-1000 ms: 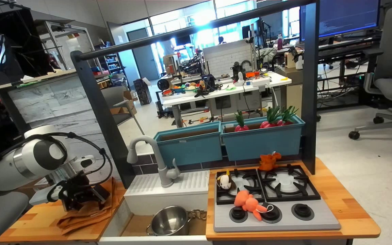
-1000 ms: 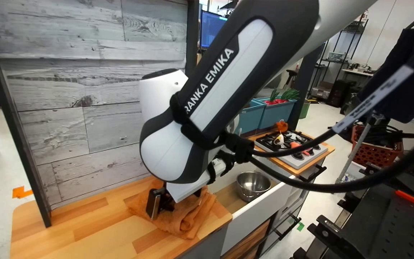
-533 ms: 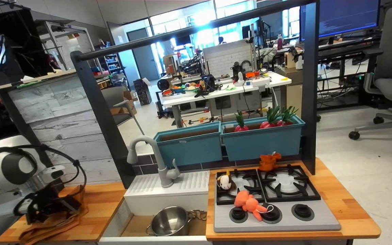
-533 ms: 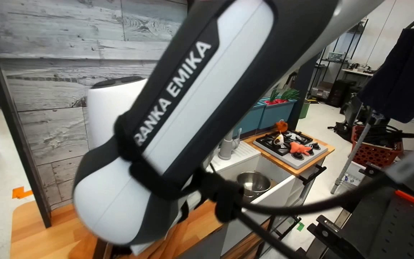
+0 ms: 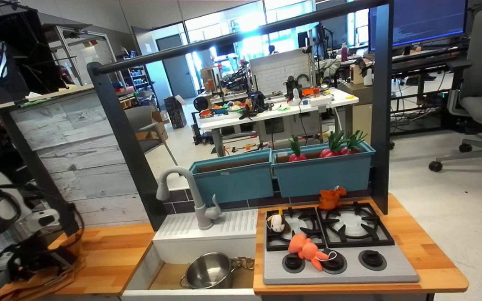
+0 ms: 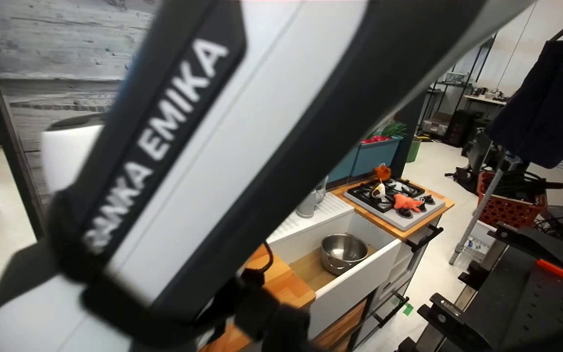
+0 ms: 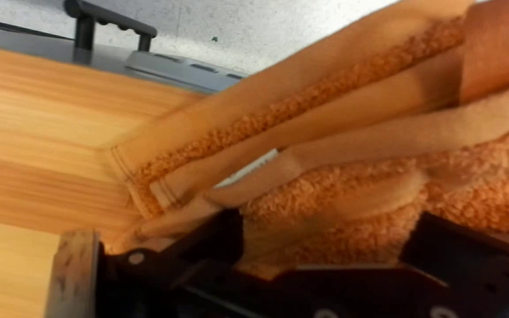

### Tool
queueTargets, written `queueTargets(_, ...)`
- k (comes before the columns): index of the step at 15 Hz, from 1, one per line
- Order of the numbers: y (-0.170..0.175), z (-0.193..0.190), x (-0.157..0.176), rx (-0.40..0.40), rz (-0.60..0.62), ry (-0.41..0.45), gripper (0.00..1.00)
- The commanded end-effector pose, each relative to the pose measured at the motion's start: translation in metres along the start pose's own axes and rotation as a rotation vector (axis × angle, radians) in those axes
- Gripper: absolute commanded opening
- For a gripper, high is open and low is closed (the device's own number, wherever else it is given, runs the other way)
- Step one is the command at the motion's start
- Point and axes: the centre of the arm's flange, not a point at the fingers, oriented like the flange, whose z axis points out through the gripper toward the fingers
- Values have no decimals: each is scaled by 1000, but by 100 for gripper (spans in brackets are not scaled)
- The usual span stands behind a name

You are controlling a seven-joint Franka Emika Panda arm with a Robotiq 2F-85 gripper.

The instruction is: Remove all the toys from the pot and put them on the stove, then take the towel and clean the base top on the left

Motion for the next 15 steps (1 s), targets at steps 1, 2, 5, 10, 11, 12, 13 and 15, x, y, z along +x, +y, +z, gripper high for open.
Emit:
queueTargets(1,98,9,14,-86,161,-10,100)
queueTargets(2,127,10,17,-111,211,-11,100)
queueTargets(5,182,17,26,-153,283,-14,100)
queueTargets(10,108,26,8,-75,135,-43,100)
queueTargets(11,84,25,5,-47,98,-53,100)
queueTargets(12,60,24,2,-28,65,-54,100)
queueTargets(13,33,25,-2,-9,33,-53,100)
queueTargets(15,-9,25,-5,6,1,-50,100)
